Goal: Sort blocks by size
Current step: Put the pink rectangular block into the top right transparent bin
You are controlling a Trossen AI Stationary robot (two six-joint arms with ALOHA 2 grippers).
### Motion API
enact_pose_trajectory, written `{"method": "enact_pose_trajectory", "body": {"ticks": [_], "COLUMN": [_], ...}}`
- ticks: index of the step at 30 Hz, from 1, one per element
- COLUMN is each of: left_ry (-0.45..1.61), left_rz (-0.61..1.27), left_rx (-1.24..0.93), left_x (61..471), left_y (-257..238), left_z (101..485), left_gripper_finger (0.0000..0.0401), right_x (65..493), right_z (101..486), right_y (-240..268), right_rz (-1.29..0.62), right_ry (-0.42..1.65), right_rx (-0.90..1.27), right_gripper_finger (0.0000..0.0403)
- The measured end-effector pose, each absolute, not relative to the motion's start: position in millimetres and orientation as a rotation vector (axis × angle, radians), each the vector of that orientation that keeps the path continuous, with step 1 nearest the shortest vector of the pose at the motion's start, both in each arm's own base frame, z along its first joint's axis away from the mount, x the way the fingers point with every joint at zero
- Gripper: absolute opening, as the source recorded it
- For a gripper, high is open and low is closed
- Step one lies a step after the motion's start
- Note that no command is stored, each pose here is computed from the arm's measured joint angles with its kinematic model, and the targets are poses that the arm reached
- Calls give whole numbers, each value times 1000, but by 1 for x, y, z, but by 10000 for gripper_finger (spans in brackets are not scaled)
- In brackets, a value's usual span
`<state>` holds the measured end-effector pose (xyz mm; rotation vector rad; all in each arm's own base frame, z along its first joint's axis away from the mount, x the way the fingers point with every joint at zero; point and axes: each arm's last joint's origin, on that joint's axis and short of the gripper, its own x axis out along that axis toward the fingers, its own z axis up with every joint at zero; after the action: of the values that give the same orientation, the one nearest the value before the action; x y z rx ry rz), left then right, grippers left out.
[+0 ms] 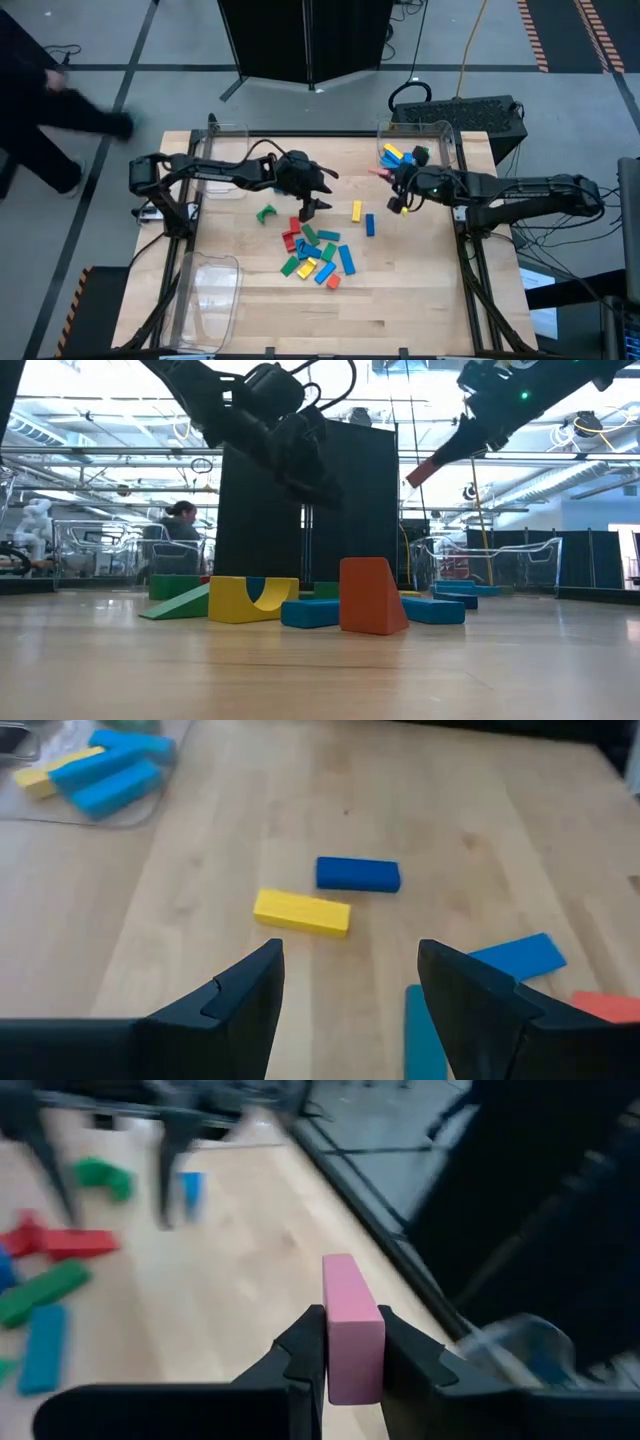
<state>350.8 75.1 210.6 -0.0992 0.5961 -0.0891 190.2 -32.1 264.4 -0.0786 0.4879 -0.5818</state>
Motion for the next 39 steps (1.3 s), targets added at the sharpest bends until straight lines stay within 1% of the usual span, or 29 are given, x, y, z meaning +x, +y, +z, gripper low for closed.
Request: {"method": "enact_pose_trajectory", "body": {"ticks": [6, 11, 16, 19, 24, 30, 34, 39], "left_ry": [636, 635, 635, 635, 635, 635, 635, 635], "left_rz": [-77, -87, -88, -86, -86, -86, -86, -87], "left_rx": [-100, -95, -96, -101, -101, -101, -101, -100], "left_x": [350, 351, 351, 351, 351, 351, 351, 351], "left_y": [71, 67, 66, 66, 66, 66, 66, 66], "left_z": [207, 207, 208, 207, 207, 207, 207, 207], "left_gripper_finger": [231, 231, 231, 231, 231, 231, 231, 231], "right_x": [176, 166, 155, 151, 150, 146, 147, 150], "right_z": [265, 263, 254, 247, 237, 220, 210, 200], "right_y": [-47, -65, -88, -102, -124, -151, -166, -180], "right_rz": [-821, -945, -1067, -1084, -1046, -1091, -1111, -1036], "right_ry": [502, 510, 600, 652, 697, 799, 825, 816], "right_rx": [-33, 30, 92, 157, 243, 254, 246, 289], "right_gripper_finger": [58, 58, 55, 55, 54, 53, 55, 68]}}
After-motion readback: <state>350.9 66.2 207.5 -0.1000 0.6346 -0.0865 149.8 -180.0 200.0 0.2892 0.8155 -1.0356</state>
